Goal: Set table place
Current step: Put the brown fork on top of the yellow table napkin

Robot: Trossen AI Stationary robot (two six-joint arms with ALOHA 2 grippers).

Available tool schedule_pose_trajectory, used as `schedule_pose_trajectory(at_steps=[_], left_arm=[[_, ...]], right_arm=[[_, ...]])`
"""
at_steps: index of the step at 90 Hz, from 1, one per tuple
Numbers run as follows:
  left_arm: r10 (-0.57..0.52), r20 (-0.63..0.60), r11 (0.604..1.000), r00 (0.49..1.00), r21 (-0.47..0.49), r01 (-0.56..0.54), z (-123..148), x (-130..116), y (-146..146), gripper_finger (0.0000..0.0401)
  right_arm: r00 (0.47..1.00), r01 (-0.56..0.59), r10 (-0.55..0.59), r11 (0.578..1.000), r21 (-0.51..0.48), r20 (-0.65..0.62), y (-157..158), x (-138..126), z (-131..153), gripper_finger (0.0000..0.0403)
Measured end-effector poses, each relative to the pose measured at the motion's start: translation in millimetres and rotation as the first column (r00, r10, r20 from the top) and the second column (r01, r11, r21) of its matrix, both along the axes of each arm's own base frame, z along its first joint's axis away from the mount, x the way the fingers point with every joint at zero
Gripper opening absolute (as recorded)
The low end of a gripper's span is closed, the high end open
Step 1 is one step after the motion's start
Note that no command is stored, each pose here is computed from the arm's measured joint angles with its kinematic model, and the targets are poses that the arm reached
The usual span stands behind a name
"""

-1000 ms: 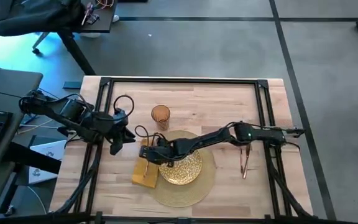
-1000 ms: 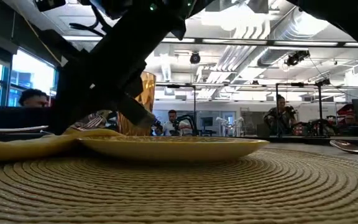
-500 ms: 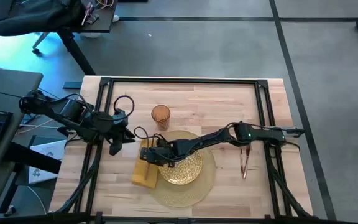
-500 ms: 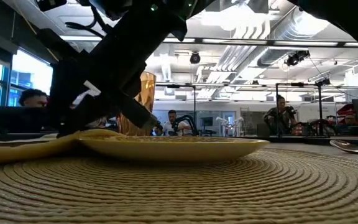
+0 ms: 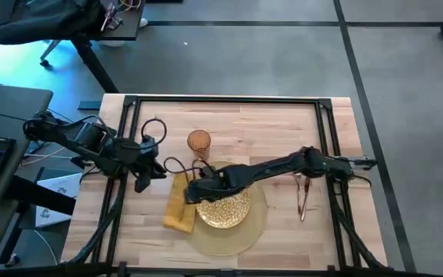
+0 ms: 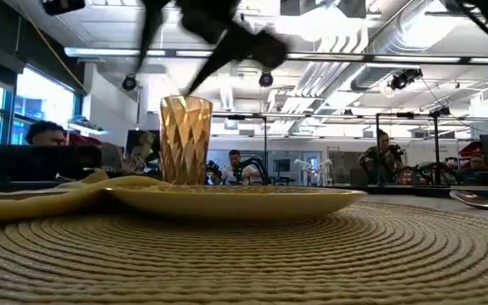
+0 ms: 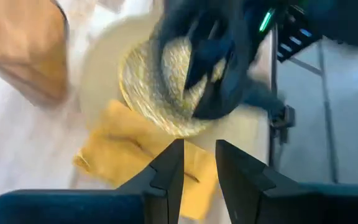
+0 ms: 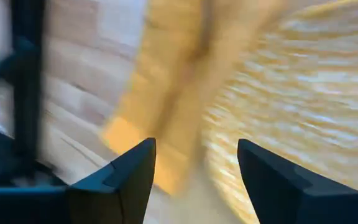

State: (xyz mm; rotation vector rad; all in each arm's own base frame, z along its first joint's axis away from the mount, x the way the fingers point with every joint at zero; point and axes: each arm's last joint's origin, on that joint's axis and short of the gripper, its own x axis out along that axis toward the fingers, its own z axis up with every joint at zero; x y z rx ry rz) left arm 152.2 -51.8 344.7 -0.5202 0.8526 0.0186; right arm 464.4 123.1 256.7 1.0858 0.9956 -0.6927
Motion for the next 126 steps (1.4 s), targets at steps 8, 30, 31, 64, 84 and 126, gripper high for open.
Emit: schedule_pose_trajectory(at_steps=[8,30,31,64,84,126], left_arm=[[-0.021,-0.163,1.000,0.986,-0.014,0.019,-12.6,-6.0,-1.8,0.0078],[0.085,-0.335,0.996,0.938,0.068,-0.066,-86.1,-1.8,-8.4,0.0073],[0.093,-0.333,0.995,0.938,0.068,-0.075,-89.8,-1.0,-8.7,0.0072],[0.311,-0.113,0.948,0.944,0.104,-0.301,-168.4,40.8,-17.4,0.0003],[0.351,-0.175,0.936,0.920,0.101,-0.337,-196.8,60.5,-25.5,0.0001],[0.358,-0.134,0.934,0.924,0.057,-0.354,-197.5,86.0,-32.7,0.0000]], right_arm=[[0.994,-0.057,0.052,0.998,-0.041,-0.101,3.6,-25.5,19.8,0.0186],[0.963,-0.114,0.078,0.985,-0.131,-0.258,14.1,-64.0,40.0,0.0162],[0.962,-0.119,0.081,0.984,-0.133,-0.261,14.5,-64.7,40.3,0.0161],[0.886,-0.347,0.281,0.929,-0.125,-0.368,21.9,-76.8,40.5,0.0158],[0.889,-0.399,0.325,0.895,-0.200,-0.323,26.1,-89.8,61.0,0.0158],[0.914,-0.382,0.306,0.872,-0.307,-0.267,21.9,-101.2,82.3,0.0158]])
